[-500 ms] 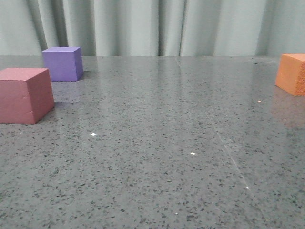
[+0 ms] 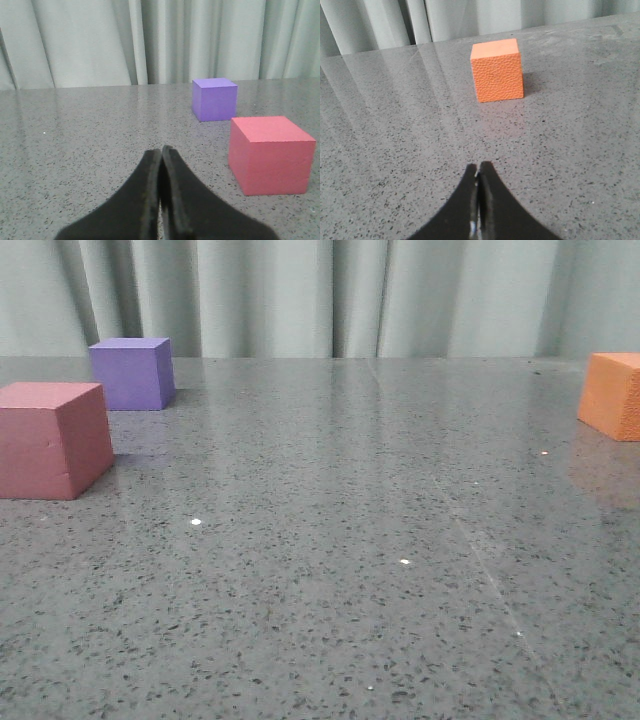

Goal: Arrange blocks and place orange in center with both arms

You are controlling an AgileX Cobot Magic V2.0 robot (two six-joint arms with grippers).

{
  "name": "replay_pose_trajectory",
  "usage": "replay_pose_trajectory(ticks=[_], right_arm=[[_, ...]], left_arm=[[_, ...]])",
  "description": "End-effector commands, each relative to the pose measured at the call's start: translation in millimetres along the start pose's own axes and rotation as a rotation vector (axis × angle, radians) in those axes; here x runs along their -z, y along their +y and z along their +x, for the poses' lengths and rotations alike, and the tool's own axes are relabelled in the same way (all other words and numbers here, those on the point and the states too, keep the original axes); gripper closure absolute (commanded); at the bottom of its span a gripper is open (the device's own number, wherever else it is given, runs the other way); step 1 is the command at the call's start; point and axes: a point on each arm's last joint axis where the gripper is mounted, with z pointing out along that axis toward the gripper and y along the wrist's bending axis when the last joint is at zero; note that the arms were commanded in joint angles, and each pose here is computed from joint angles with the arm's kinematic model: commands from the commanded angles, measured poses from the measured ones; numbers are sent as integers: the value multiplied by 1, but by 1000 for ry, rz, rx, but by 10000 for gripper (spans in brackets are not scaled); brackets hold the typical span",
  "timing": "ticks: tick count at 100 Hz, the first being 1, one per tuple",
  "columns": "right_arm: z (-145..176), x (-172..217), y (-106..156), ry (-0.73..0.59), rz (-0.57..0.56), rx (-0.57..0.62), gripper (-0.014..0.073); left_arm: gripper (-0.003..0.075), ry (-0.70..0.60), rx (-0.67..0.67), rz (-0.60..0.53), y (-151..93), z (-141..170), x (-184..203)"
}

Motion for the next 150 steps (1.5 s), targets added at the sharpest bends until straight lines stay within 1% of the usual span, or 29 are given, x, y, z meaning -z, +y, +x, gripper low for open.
replay_pose_trajectory(ticks=[1, 22, 39, 47, 56, 63, 71, 81, 96, 113, 123, 130, 150], right_arm=[[-13, 3, 2, -124, -18, 11, 663], [-14, 3, 2, -136, -20, 11, 663], [-26, 6, 5, -255, -43, 11, 663], [-35, 8, 7, -251, -42, 9, 663], [-46, 9, 9, -186, -30, 7, 663], [-60, 10, 11, -151, -23, 7, 663], [-82, 9, 16, -103, -14, 7, 663], [-108, 3, 21, -3, 5, 7, 663], [-149, -17, 29, 119, 28, 6, 663], [-182, -46, 35, 283, 59, 6, 663], [-191, -62, 37, 359, 74, 6, 663], [-195, -74, 37, 388, 79, 5, 663], [-184, -102, 35, 476, 96, 5, 663]], left_arm=[[739, -64, 8, 7, -1, 8, 1], [739, -64, 8, 7, -1, 8, 1], [739, -64, 8, 7, -1, 8, 1], [739, -64, 8, 7, -1, 8, 1], [739, -64, 8, 7, -1, 8, 1], [739, -64, 8, 7, -1, 8, 1], [739, -64, 8, 7, -1, 8, 1], [739, -64, 8, 7, -1, 8, 1], [739, -64, 8, 7, -1, 8, 1], [739, -64, 8, 7, -1, 8, 1], [739, -64, 8, 7, -1, 8, 1], [739, -64, 8, 7, -1, 8, 1], [739, -64, 8, 7, -1, 8, 1]])
